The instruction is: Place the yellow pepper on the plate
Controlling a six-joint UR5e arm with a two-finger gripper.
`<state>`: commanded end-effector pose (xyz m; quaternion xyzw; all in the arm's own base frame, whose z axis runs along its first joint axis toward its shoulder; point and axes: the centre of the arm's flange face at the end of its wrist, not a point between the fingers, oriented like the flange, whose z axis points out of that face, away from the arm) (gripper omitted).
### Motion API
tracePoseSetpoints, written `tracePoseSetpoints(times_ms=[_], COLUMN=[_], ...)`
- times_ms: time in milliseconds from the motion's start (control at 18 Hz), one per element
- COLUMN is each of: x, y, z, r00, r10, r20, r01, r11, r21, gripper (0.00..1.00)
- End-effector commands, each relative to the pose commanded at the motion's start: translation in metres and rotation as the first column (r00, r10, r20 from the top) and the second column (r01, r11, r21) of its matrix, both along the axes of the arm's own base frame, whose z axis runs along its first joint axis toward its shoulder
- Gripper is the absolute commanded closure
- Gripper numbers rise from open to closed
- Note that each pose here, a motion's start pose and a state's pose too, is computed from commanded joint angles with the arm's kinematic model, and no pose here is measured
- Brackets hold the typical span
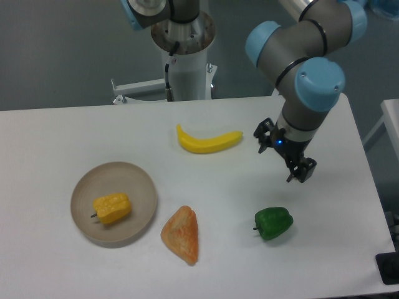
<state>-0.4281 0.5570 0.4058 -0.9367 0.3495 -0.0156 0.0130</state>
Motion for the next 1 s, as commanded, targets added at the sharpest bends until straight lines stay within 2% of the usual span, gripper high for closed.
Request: tracePoseSetpoints(times_ms=[111, 1000], x=[-0.004, -0.004], y=[-0.0063, -0.0038], z=[-0.0021, -0.0063], r00=[0.999, 0.999], r10=[-0.047, -0.048], r20=[0.004, 0.003], r01=[0.047, 0.048], r11=[0.999, 0.999], r21=[-0.002, -0.003], gripper=[0.0, 0.0])
